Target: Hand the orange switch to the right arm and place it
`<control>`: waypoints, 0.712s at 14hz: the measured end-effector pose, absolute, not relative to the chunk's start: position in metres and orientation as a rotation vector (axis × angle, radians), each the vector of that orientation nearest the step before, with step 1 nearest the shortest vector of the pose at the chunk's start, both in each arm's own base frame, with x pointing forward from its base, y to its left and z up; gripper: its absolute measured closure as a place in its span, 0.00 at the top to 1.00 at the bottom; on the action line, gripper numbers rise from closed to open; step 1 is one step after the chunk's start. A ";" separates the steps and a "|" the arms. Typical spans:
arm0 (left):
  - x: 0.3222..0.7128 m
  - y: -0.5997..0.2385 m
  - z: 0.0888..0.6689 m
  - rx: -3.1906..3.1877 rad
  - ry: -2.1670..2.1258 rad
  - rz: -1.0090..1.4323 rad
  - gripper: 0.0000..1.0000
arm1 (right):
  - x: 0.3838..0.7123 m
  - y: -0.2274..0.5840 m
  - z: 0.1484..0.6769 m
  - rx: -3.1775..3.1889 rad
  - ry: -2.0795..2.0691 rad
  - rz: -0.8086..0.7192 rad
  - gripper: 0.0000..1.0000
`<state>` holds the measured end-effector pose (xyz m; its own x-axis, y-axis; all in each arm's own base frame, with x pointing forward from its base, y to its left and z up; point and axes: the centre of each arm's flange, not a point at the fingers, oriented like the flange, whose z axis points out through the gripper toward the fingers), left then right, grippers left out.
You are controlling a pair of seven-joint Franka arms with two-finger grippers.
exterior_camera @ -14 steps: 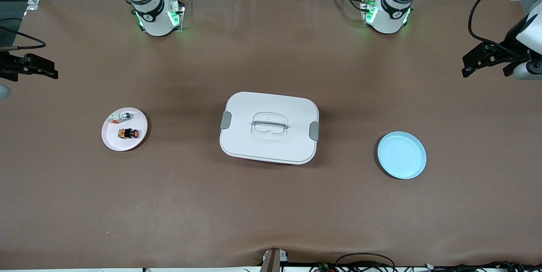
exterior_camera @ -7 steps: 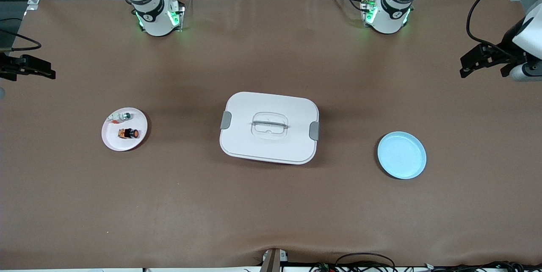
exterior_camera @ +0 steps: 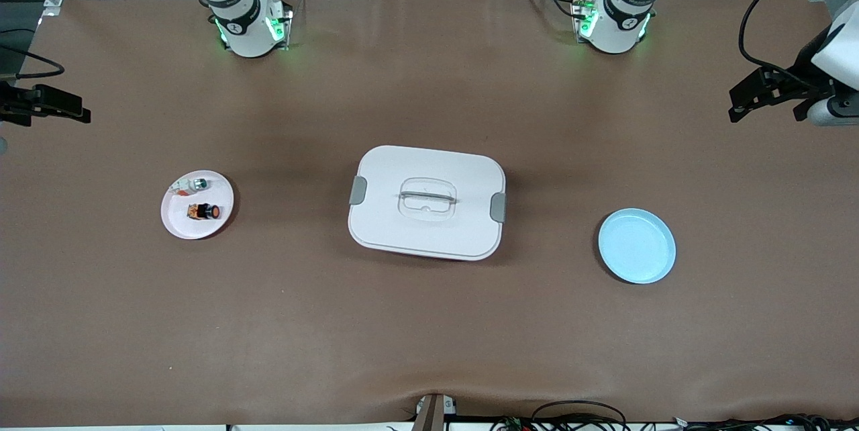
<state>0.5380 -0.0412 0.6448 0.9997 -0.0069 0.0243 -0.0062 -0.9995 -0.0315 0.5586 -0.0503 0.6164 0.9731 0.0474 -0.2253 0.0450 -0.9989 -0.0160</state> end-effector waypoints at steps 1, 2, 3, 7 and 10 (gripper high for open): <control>0.537 -0.041 0.645 -3.110 0.011 -0.039 1.00 | 0.556 -0.049 0.615 -3.108 -0.074 0.339 1.00; 0.537 -0.041 0.645 -3.110 0.011 -0.039 1.00 | 0.552 -0.048 0.615 -3.108 -0.076 0.310 1.00; 0.536 -0.041 0.645 -3.109 0.011 -0.040 1.00 | 0.547 -0.047 0.615 -3.111 -0.076 0.280 1.00; 0.536 -0.041 0.646 -3.109 0.012 -0.044 1.00 | 0.525 -0.044 0.621 -3.100 -0.065 0.218 1.00; 0.536 -0.041 0.646 -3.109 0.011 -0.045 1.00 | 0.521 -0.054 0.627 -3.061 -0.023 0.175 1.00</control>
<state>0.5359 -0.0413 0.6462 0.9996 -0.0078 0.0287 -0.0069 -0.9995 -0.0319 0.5210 -0.0542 0.6270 0.9934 0.0190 -0.1134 0.0104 -0.9970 -0.0764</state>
